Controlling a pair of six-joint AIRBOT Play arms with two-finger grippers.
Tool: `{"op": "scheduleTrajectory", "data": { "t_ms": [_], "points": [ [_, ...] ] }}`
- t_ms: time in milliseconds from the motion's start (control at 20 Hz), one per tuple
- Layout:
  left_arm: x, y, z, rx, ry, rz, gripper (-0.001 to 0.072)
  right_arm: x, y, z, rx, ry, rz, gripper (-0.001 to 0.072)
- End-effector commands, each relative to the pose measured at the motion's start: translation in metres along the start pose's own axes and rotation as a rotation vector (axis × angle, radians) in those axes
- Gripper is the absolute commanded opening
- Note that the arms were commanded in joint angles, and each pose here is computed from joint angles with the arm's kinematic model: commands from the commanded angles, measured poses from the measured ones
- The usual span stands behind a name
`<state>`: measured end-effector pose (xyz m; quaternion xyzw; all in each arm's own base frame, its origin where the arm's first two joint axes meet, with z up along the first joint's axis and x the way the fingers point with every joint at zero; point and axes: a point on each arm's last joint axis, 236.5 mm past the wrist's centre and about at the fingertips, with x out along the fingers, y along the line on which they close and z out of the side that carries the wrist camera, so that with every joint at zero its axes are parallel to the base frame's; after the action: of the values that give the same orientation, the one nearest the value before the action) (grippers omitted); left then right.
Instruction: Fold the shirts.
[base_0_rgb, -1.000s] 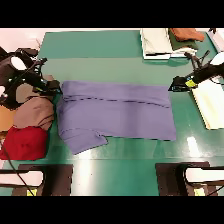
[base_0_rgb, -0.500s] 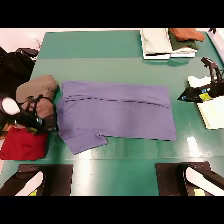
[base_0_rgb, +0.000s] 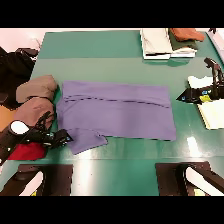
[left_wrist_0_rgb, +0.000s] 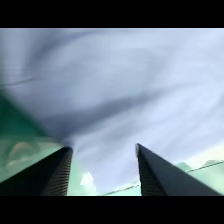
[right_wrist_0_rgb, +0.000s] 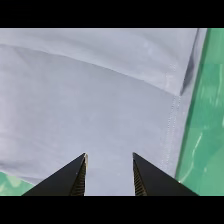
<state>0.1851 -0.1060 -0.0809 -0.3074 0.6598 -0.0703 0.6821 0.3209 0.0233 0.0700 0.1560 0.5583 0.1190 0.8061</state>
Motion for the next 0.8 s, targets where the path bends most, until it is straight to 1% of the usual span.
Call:
{"op": "scheduleTrajectory", "data": {
  "t_ms": [0, 50, 100, 150, 250, 350, 400, 450, 500, 550, 650, 750],
  "points": [
    [0.004, -0.008, 0.024, -0.026, -0.116, -0.055, 0.0402, 0.000, 0.002, -0.001, 0.002, 0.000, 0.009, 0.0341],
    [0.001, -0.011, 0.029, -0.013, -0.128, -0.057, 0.0190, 0.000, 0.001, -0.004, 0.003, 0.016, 0.007, 0.0340],
    [-0.005, -0.017, 0.034, 0.015, -0.140, -0.064, 0.0057, -0.002, -0.001, -0.008, 0.008, 0.030, 0.008, 0.0340],
    [-0.012, -0.025, 0.037, 0.051, -0.143, -0.071, 0.0024, -0.002, -0.006, -0.013, 0.017, 0.046, 0.002, 0.0340],
    [-0.029, -0.038, 0.042, 0.121, -0.140, -0.071, 0.0024, 0.002, -0.023, -0.033, 0.091, 0.100, 0.004, 0.0341],
    [-0.046, -0.046, 0.047, 0.187, -0.149, -0.053, 0.0024, 0.014, -0.051, -0.070, 0.206, 0.189, -0.013, 0.0341],
    [-0.052, -0.050, 0.049, 0.216, -0.156, -0.052, 0.0024, 0.021, -0.068, -0.094, 0.264, 0.240, -0.036, 0.0367],
    [-0.056, -0.053, 0.050, 0.228, -0.163, -0.051, 0.0024, 0.027, -0.081, -0.116, 0.314, 0.287, -0.056, 0.0491],
    [-0.058, -0.055, 0.051, 0.233, -0.170, -0.053, 0.0024, 0.033, -0.089, -0.137, 0.368, 0.323, -0.059, 0.0533],
    [-0.059, -0.055, 0.052, 0.234, -0.175, -0.053, 0.0024, 0.039, -0.093, -0.152, 0.409, 0.346, -0.054, 0.0528],
    [-0.059, -0.055, 0.052, 0.235, -0.175, -0.053, 0.0024, 0.052, -0.093, -0.175, 0.456, 0.385, -0.042, 0.0482],
    [-0.059, -0.055, 0.052, 0.249, -0.175, -0.052, 0.0024, 0.064, -0.088, -0.187, 0.485, 0.394, -0.018, 0.0481]
  ]
}}
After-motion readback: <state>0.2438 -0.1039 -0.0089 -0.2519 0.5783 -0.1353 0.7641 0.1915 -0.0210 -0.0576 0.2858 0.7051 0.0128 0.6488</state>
